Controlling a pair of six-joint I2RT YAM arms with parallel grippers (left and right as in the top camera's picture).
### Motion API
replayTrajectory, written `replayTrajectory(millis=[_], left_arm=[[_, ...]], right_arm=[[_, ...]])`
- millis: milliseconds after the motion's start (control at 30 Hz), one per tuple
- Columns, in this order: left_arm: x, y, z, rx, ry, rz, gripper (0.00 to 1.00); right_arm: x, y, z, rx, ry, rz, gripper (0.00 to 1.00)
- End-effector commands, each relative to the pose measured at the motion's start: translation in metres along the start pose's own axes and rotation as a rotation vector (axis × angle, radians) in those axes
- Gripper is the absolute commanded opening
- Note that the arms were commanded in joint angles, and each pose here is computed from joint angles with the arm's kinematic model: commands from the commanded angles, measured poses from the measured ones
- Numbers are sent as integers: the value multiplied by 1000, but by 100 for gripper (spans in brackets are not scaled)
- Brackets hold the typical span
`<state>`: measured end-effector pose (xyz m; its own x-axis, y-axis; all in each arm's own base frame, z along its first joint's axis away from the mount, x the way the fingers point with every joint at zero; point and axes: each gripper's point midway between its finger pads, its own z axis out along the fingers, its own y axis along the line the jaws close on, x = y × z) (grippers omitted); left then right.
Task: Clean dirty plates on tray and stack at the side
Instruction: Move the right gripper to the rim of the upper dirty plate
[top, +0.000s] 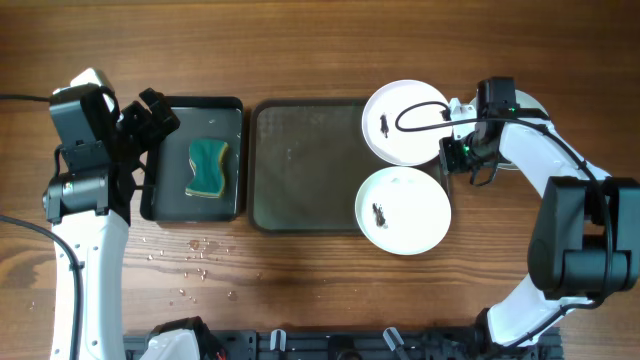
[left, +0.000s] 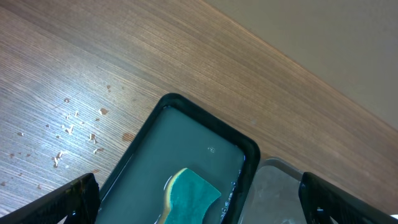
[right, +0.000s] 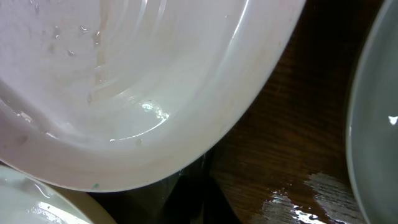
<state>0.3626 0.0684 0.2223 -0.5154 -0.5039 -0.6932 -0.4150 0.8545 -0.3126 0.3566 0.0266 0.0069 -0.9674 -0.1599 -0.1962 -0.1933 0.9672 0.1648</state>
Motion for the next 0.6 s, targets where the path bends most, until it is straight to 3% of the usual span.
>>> replayTrajectory(millis=[0, 567], left_arm=[[-4, 2, -2, -9, -13, -15, 100], [-4, 2, -2, -9, -13, -15, 100]], right_arm=[[7, 12, 8, -52, 23, -54, 5], [12, 16, 8, -70, 44, 85, 5]])
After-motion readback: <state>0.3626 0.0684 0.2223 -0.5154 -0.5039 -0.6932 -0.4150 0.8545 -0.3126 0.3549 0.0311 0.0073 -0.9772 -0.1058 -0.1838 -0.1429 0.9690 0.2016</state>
